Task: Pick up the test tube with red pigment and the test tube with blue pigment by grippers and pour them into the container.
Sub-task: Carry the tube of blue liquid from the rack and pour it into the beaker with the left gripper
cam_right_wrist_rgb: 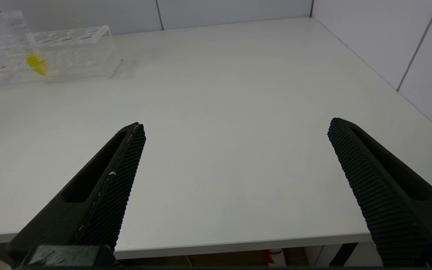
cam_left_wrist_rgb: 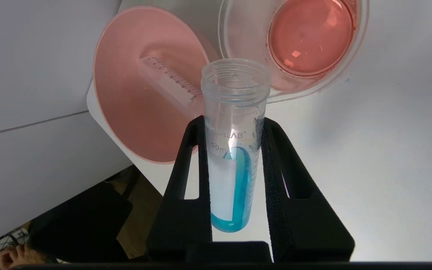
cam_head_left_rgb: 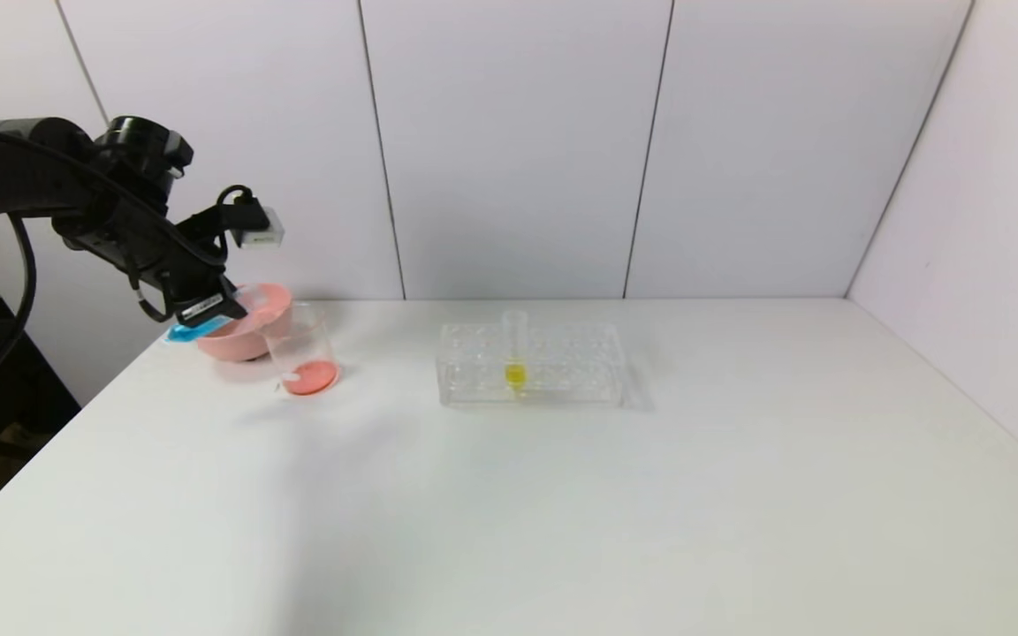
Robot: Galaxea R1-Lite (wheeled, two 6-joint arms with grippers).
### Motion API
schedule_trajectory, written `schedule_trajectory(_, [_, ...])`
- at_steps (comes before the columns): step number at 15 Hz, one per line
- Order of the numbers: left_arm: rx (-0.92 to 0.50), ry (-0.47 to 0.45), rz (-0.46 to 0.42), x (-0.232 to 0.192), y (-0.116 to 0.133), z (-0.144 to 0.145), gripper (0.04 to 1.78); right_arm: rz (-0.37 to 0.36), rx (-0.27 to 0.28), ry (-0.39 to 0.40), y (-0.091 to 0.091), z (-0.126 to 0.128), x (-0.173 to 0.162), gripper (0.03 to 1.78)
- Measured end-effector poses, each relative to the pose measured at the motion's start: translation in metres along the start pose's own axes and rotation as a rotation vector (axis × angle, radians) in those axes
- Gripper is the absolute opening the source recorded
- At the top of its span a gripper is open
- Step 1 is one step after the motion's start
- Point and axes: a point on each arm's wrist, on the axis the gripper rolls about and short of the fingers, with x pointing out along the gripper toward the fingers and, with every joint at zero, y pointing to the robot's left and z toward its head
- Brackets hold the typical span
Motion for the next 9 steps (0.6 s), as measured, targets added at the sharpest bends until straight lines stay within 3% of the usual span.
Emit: schedule_trajectory(9, [0.106,0.081,0.076,0.012,-0.011,0.022,0.43,0.0,0.0,0.0,0.0,0.0,0.0,1.78])
